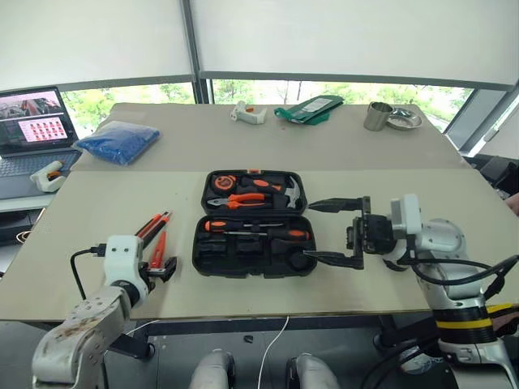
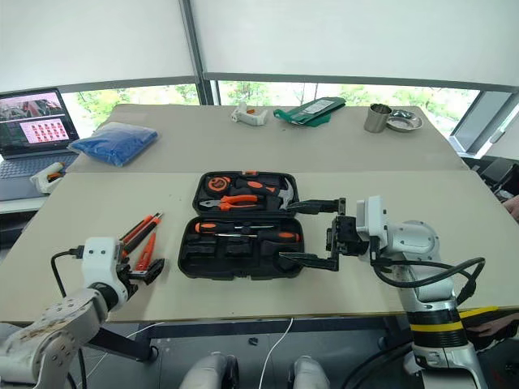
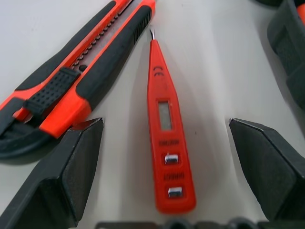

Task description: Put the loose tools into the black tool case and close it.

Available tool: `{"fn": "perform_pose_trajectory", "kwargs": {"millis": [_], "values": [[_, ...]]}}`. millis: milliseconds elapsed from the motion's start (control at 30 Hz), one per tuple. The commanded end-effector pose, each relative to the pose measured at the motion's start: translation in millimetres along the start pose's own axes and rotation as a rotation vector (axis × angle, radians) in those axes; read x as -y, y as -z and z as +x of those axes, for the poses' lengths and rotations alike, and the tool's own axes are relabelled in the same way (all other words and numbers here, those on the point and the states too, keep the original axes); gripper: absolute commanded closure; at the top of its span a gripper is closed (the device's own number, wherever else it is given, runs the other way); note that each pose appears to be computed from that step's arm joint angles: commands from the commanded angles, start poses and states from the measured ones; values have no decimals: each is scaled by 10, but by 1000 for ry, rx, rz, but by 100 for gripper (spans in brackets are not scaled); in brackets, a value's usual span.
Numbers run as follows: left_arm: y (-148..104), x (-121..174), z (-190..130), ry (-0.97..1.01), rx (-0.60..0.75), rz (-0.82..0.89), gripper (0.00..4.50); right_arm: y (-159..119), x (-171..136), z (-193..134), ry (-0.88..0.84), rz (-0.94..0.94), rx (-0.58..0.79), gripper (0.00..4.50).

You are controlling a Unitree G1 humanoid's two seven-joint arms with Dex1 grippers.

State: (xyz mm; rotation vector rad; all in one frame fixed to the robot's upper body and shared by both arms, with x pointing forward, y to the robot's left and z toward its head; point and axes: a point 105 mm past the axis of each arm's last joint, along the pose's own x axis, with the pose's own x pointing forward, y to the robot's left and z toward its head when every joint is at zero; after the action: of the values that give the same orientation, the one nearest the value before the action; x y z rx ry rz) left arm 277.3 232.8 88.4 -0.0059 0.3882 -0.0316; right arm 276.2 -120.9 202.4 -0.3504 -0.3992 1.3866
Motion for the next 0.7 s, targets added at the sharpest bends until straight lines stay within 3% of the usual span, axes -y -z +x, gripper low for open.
{"fn": "perform_pose_trajectory", "kwargs": {"millis": [33,200,333,433,700], "values": [[86,62,104,20,-31,11,69,-53,34,8,22,-23,12,0],[184,53,106,12,-72,16,257,-43,12,-5,22,-21,-5,0],[136,-28,72,-2,-26,29,400,-84,46,-25,21,-32,-12,0],[41,-20,58,25,36,60,400,-129,105,-52,35,-50,-19,0],[-456,141,-148,349,255,103,400,-176,87,-117,45,-4,-55,0]]}}
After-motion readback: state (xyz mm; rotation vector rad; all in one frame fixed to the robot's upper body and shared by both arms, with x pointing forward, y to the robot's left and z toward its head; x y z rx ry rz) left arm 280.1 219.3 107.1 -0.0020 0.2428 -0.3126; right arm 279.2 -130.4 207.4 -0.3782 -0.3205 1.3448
